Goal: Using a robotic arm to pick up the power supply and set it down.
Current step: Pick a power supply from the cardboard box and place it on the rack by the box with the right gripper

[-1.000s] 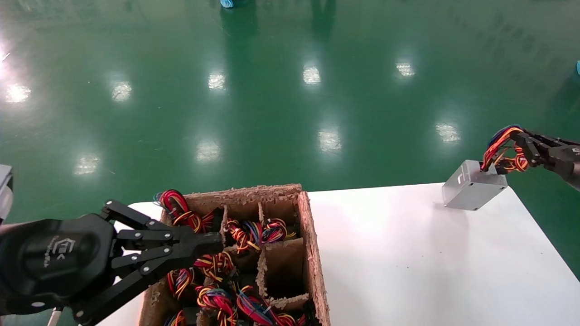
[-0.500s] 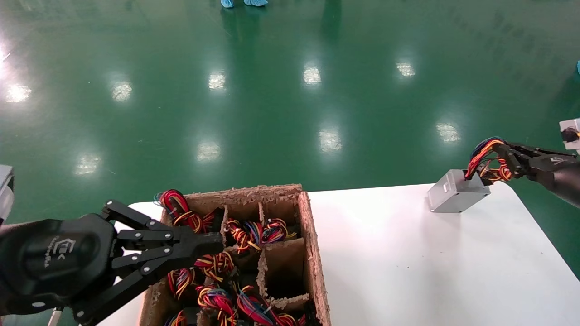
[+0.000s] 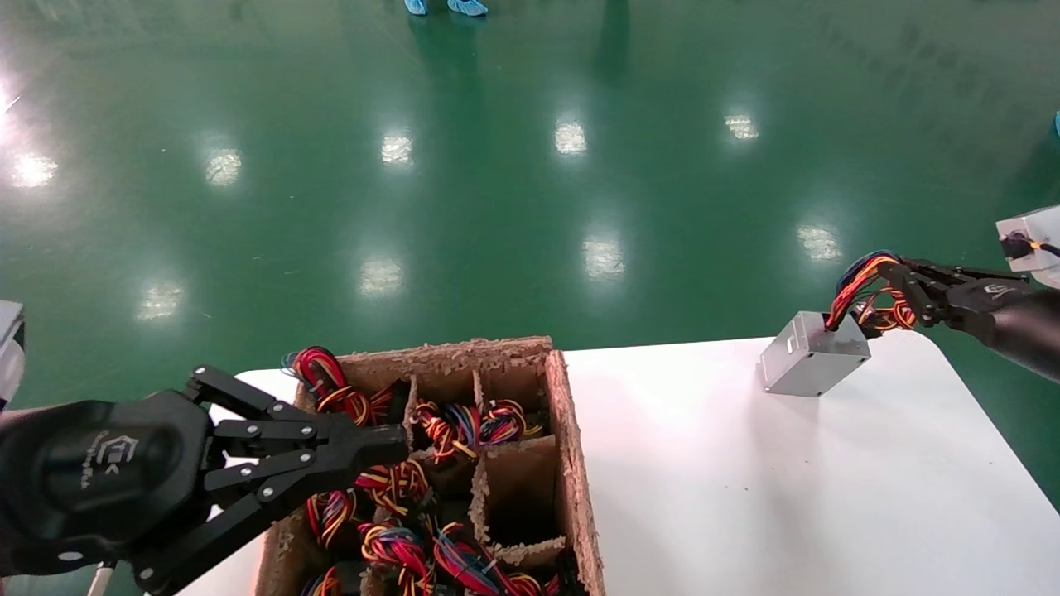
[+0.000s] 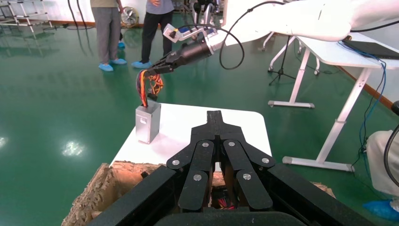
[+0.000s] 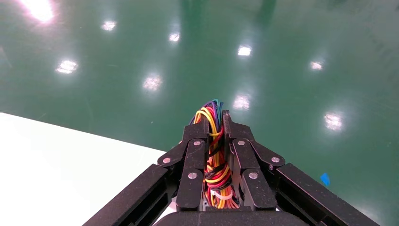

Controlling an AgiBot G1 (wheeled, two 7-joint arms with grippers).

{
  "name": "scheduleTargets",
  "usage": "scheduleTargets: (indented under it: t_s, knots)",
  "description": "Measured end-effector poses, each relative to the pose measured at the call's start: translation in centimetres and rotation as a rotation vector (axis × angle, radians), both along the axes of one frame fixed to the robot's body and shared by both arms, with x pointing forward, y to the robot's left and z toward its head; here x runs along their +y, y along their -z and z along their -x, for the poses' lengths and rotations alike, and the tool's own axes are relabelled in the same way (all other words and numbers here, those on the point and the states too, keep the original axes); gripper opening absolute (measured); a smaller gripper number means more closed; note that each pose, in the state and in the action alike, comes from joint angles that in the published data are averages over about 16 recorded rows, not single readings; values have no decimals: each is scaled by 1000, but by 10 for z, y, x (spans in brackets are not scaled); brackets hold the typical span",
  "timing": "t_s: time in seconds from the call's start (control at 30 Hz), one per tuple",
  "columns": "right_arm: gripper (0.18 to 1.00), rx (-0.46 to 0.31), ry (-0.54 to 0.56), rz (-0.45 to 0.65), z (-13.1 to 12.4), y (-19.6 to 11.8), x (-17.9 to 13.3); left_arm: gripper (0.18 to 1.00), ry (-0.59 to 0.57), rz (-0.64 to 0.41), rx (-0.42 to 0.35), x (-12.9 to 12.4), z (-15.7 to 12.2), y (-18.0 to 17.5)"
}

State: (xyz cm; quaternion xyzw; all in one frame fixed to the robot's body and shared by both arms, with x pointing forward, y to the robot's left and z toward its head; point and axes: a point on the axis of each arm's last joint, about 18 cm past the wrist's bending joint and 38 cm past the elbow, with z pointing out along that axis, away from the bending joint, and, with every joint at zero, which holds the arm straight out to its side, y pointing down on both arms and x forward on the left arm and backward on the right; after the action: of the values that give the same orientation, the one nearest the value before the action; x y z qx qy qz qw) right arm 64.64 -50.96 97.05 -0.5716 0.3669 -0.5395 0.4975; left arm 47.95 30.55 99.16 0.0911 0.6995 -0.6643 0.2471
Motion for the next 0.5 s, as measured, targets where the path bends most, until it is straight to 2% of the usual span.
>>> scheduleTargets:
  t_s: [0.5]
  knots:
    - [226,15,-53,46,3,-2,11,191,0,0,0,0,0,0]
